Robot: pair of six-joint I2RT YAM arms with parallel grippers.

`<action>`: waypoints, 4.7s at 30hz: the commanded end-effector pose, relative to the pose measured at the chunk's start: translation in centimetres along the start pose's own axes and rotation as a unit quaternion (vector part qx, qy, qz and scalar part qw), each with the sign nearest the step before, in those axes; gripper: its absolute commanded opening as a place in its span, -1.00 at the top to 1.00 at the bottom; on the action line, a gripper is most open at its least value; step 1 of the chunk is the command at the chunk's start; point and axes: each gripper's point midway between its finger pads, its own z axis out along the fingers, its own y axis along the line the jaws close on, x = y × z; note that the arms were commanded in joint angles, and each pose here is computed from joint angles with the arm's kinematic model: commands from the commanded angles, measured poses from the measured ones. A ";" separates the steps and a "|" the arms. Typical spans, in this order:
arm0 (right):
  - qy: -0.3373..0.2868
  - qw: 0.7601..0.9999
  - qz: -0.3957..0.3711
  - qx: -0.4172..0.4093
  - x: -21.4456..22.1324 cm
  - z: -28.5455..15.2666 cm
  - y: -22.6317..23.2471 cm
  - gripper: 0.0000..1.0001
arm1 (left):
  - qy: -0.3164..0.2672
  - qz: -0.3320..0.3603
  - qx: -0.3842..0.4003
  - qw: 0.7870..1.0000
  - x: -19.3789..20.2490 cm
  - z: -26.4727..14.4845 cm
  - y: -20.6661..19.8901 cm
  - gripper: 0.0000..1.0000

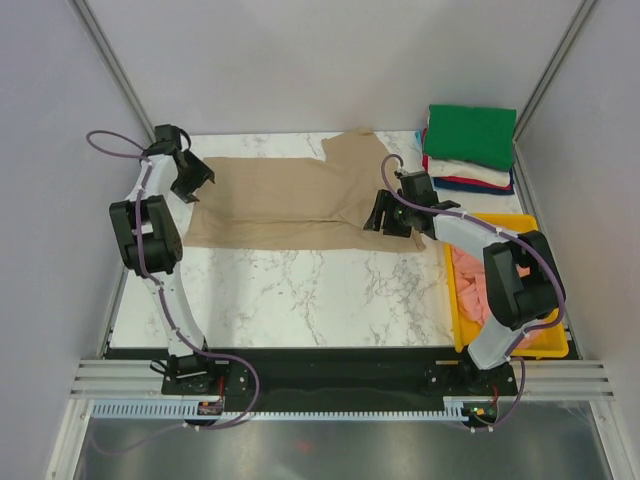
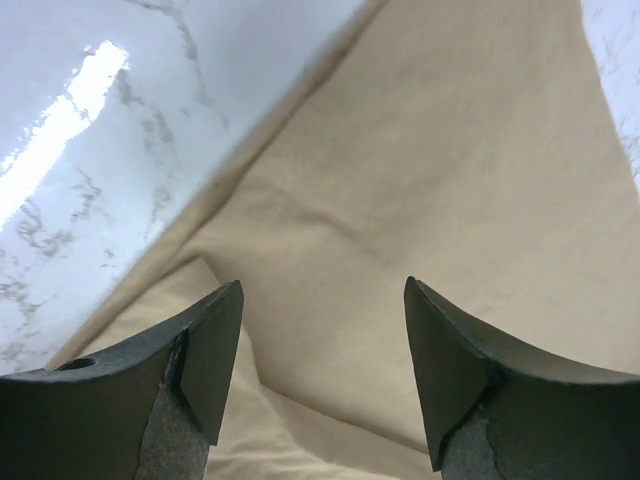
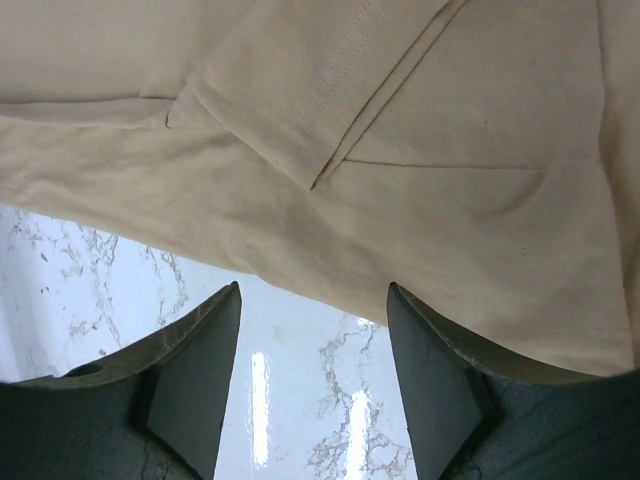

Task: Fold and stack the t-shirts
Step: Fold the tshirt

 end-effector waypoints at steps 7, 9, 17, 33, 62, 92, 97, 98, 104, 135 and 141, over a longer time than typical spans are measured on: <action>-0.015 0.999 0.007 -0.045 -1.6 0.8 2.1 -0.36 | -0.051 -0.011 0.086 0.995 -2.0 -11.6 -1.0 -0.58; -0.014 0.999 0.009 -0.045 -2.1 2.1 2.3 -0.35 | -0.060 0.010 0.093 0.994 -0.3 -14.1 -0.9 -0.59; -0.009 1.000 0.016 -0.016 -3.6 6.2 1.2 -0.29 | -0.098 0.064 0.098 0.988 2.4 -17.7 1.1 -0.60; -0.005 1.000 0.009 0.008 -5.1 7.6 1.0 0.47 | -0.079 0.060 0.147 0.984 3.9 -17.3 -0.1 -0.58; -0.122 0.989 -0.060 0.057 -17.9 5.7 4.9 -0.27 | -0.032 0.022 0.129 0.991 5.2 -13.6 1.8 -0.60; -0.027 0.985 0.070 0.158 3.6 0.4 -11.5 -0.24 | 0.063 -0.062 -0.025 0.996 8.0 -2.3 10.9 -0.56; -0.032 0.985 0.068 0.158 3.3 0.5 -11.6 0.17 | 0.051 -0.055 -0.028 0.997 7.1 -1.7 10.4 -0.03; -0.031 0.985 0.064 0.157 3.3 0.6 -11.6 0.28 | 0.053 -0.053 -0.030 0.997 7.2 -1.4 10.4 0.14; -0.028 0.987 0.060 0.143 2.8 0.0 -10.8 1.00 | 0.030 -0.045 -0.021 0.998 5.7 -3.0 10.3 0.96; -0.128 0.987 0.041 0.090 -0.4 -14.2 -3.7 -0.73 | -0.040 -0.016 0.108 0.993 14.3 -18.8 12.8 -0.99; -0.114 0.988 -0.043 0.097 -10.8 -7.5 0.8 -0.72 | -0.119 0.118 0.086 0.982 13.6 -22.7 10.7 -0.99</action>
